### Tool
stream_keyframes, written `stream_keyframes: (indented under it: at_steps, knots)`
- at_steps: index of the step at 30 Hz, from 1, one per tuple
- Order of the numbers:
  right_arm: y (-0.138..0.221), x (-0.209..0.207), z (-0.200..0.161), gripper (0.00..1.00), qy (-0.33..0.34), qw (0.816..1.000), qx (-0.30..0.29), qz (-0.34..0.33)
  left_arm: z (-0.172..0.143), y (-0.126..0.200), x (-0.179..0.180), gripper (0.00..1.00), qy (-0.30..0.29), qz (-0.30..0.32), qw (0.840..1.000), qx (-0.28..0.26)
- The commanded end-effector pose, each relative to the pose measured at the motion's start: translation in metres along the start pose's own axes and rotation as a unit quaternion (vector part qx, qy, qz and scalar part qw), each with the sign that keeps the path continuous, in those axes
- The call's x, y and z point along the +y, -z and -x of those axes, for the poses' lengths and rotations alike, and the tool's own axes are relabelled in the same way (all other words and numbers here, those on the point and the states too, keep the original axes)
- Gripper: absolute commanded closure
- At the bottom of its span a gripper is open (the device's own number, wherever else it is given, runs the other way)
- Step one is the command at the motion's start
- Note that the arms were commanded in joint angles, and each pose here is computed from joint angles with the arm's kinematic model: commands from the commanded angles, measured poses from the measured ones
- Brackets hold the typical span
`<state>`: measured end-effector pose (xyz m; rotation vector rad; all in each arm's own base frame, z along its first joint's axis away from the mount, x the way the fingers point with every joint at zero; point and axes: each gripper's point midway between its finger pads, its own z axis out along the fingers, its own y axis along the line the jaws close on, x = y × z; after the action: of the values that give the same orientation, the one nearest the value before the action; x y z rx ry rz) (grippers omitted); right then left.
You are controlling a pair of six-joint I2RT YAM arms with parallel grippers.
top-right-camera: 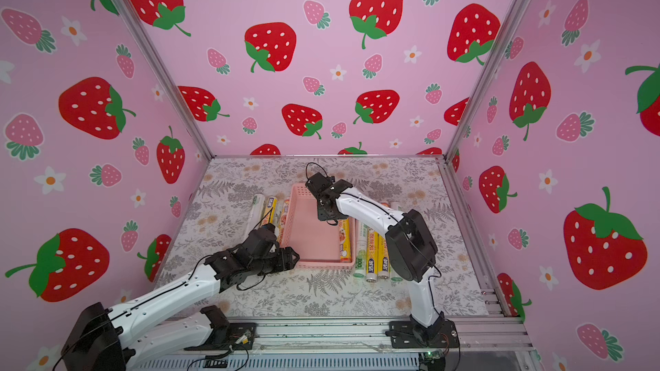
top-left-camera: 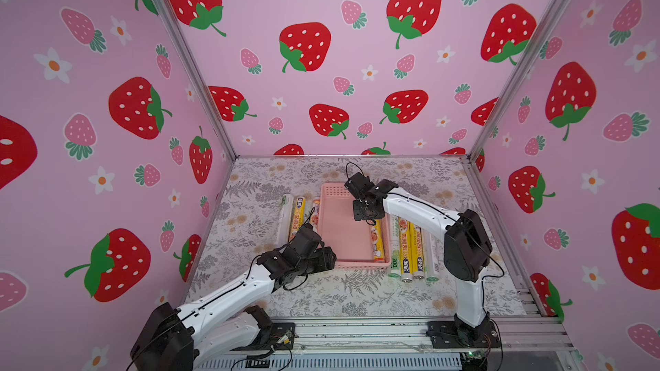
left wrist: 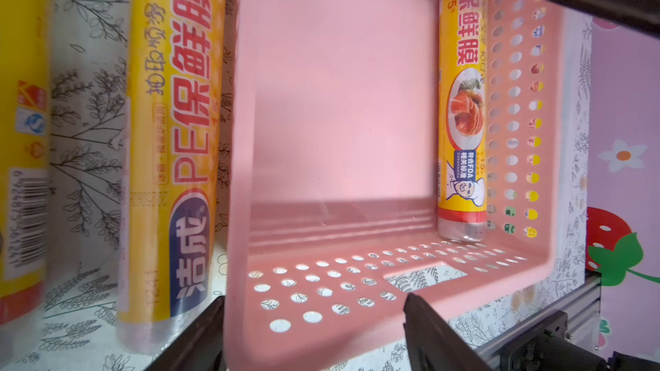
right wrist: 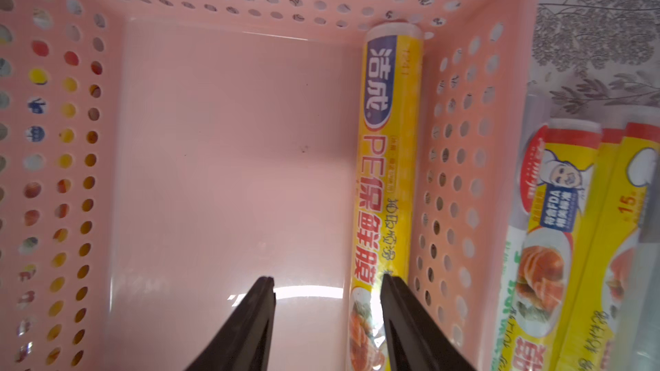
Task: Put the plastic wrap into the basket
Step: Adjust the plastic wrap in the basket.
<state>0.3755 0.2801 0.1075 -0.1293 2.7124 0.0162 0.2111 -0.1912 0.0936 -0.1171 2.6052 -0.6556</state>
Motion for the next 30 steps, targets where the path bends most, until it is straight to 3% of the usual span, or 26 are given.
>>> stream_keyframes:
  at_steps: [1, 5, 8, 12, 13, 16, 23, 27, 30]
  knots:
    - [-0.011, 0.016, 0.0, 0.51, 0.019, 0.999, 0.014, 0.034, 0.018, 0.009, -0.01, 0.2, -0.004, 0.007, 0.999, -0.035]
    - [0.003, 0.009, 0.001, 0.54, 0.012, 0.999, 0.004, 0.034, 0.02, 0.026, 0.013, 0.13, 0.007, 0.074, 0.996, -0.047]
    - [0.034, -0.011, 0.008, 0.53, 0.003, 0.999, -0.033, 0.02, 0.024, 0.04, 0.018, 0.08, 0.008, 0.08, 0.995, -0.067]
    - [0.085, -0.064, 0.008, 0.49, -0.046, 0.995, -0.084, -0.007, 0.032, 0.062, 0.01, 0.04, -0.003, 0.064, 0.994, -0.085]
    - [0.095, -0.08, 0.004, 0.43, -0.064, 0.994, -0.092, -0.011, 0.034, 0.068, 0.006, 0.04, -0.009, 0.058, 0.994, -0.087]
    - [0.109, -0.132, -0.016, 0.37, -0.111, 0.988, -0.094, -0.047, 0.04, 0.084, -0.001, 0.03, -0.024, 0.052, 0.994, -0.089]
    - [0.075, -0.229, -0.078, 0.36, -0.229, 0.967, -0.035, -0.101, 0.046, 0.089, -0.013, 0.03, -0.036, 0.034, 0.996, -0.079]
    - [0.05, -0.241, -0.099, 0.36, -0.25, 0.963, 0.005, -0.101, 0.052, 0.087, -0.019, 0.03, -0.04, 0.029, 0.996, -0.075]
    - [0.029, -0.228, -0.099, 0.36, -0.243, 0.969, 0.015, -0.049, 0.055, 0.087, -0.02, 0.03, -0.043, 0.031, 0.996, -0.075]
